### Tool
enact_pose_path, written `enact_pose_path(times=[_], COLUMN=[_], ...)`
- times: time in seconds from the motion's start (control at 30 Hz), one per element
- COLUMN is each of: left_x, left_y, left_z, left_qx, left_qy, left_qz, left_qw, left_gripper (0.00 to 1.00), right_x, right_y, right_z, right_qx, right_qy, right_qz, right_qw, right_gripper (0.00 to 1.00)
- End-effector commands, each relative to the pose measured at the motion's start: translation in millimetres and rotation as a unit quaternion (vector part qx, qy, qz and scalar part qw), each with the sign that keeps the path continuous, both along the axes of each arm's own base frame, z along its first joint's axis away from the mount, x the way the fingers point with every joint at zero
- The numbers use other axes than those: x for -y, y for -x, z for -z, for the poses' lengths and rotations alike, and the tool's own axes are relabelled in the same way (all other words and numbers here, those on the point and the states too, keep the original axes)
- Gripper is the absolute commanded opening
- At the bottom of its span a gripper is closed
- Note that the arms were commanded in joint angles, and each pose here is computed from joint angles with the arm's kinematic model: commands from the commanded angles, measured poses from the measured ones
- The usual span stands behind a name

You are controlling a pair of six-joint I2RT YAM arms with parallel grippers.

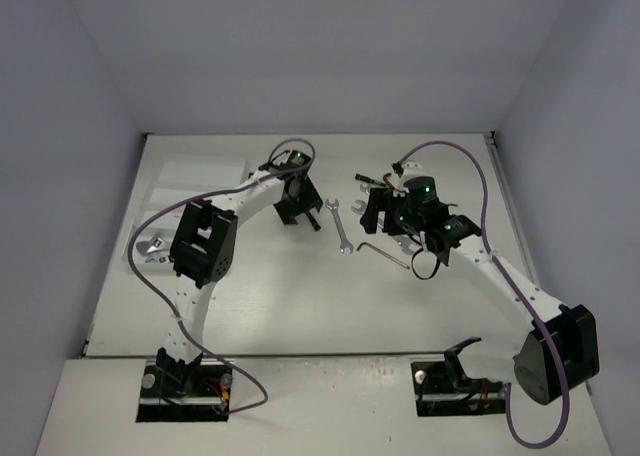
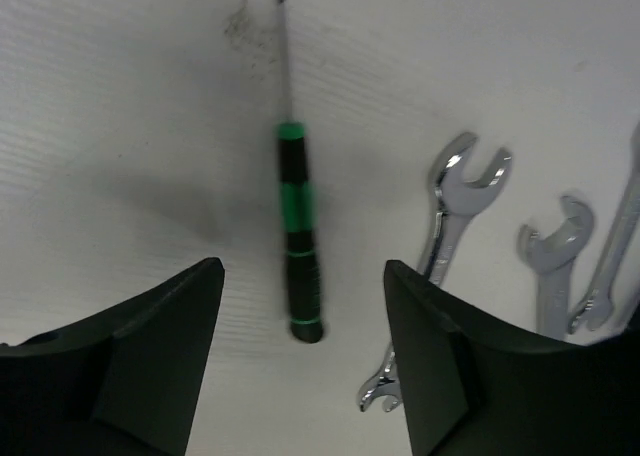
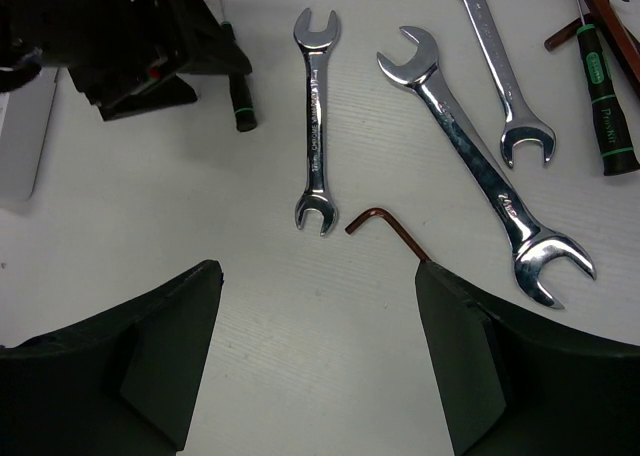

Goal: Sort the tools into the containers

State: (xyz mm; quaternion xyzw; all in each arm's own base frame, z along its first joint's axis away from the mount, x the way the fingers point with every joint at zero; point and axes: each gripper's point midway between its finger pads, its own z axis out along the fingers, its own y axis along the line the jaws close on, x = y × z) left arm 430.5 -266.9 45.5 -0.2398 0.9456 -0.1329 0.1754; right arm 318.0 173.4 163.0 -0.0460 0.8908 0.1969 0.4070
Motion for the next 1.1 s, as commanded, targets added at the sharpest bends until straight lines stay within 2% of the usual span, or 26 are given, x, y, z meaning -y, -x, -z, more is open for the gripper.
enact_pose_path(times=[0.0,0.2,0.33,0.47,0.57,0.67,0.77,0.9,1.07], left_x=[8.5,10.6,-1.9,-11.4,-13.6,-28.4,-58.1,-83.6,-107.8], left_y=[-8.3,-4.6,12.1,11.6,-1.2,-7.2,-13.7,-14.6,-18.1], left_z=[-22.3,-3.4,7.9,-16.4,-64.0,-107.3,-133.7,-111.1,-81.0], left_qx=[0.016,-0.006,-0.026,0.008,0.07,0.116,0.155,0.125,0.088], left_qy=[-0.001,-0.012,-0.031,-0.048,-0.067,-0.118,-0.198,-0.223,-0.234], left_qz=[0.009,0.008,0.01,0.029,0.073,0.121,0.185,0.274,0.336], left_qw=[1.0,1.0,0.999,0.998,0.993,0.979,0.95,0.927,0.908], left_gripper=[0.59,0.53,0.48,0.48,0.53,0.55,0.58,0.58,0.58], right_x=[0.6,2.1,3.5,5.3,3.7,2.7,1.4,-0.9,-3.3], right_y=[-6.9,-3.3,-3.0,-2.8,-2.8,-3.3,-4.2,-4.2,-2.8], right_z=[-20.7,-21.6,-23.9,-20.2,-16.0,-15.1,-16.4,-15.0,-17.0], right_qx=[0.034,0.034,0.038,0.034,0.028,0.026,0.027,0.024,0.023], right_qy=[-0.012,-0.016,-0.016,-0.014,-0.013,-0.013,-0.013,-0.015,-0.021], right_qz=[0.003,0.006,0.009,0.013,0.009,0.008,0.003,-0.002,-0.006], right_qw=[0.999,0.999,0.999,0.999,0.999,1.0,1.0,1.0,0.999], right_gripper=[0.75,0.75,0.75,0.75,0.75,0.75,0.75,0.75,0.75])
